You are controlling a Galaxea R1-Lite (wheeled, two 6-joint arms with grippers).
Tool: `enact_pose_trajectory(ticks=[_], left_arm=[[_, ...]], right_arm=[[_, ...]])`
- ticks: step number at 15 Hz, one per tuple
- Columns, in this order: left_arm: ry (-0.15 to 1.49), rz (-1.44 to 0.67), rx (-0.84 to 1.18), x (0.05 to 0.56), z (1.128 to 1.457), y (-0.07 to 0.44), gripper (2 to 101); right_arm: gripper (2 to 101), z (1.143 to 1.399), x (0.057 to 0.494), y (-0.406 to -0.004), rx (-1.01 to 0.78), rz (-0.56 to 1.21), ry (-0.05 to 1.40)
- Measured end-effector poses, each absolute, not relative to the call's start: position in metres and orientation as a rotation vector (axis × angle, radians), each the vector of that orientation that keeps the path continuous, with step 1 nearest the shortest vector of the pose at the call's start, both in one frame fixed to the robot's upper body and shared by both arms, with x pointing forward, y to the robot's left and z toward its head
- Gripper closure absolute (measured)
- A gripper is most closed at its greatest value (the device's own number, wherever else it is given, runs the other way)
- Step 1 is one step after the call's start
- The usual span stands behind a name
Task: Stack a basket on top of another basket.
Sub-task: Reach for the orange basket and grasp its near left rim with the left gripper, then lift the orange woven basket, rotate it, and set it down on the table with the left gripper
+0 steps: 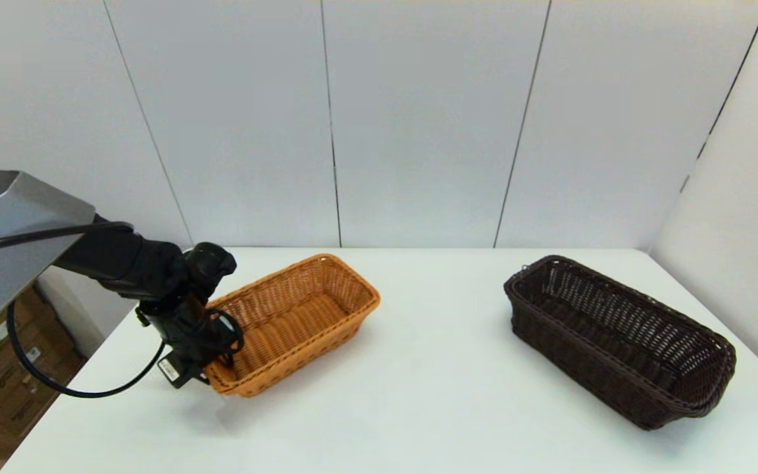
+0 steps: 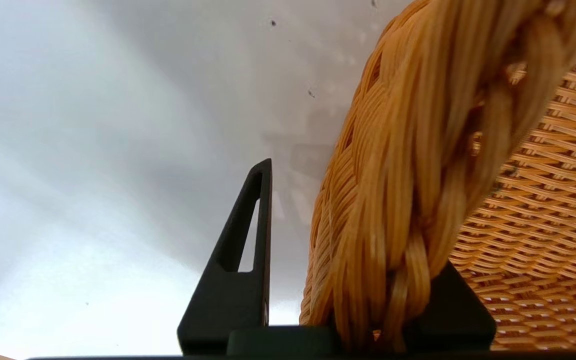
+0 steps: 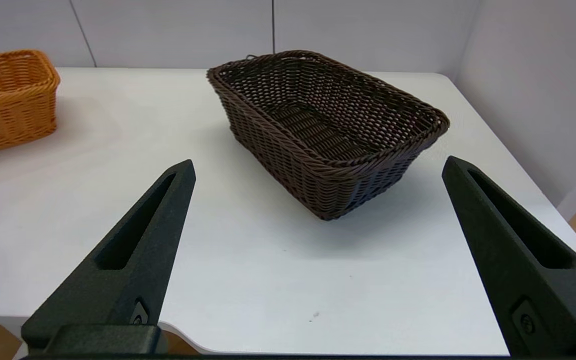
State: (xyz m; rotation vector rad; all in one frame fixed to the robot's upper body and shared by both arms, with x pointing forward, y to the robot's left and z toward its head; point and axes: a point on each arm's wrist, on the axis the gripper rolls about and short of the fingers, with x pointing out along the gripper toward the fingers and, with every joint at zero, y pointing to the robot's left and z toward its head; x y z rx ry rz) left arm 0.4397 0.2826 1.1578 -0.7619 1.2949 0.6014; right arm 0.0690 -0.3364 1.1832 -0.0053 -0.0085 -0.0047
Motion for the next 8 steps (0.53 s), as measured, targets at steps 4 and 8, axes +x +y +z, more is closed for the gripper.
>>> enact_pose_trajectory(ticks=[4,8], left_arm=[[1.278,0.573,-0.799,0.438,1.169,0.285,74.8],[1.266,0.518,-0.866,0.433,1.186,0.291,75.7]], right_arm=[[4.3,1.183,0.069,-0.336,-0.005,-0.005,-0.008],[4.3,1.183,0.069,-0.336,-0.005,-0.004,-0.008]])
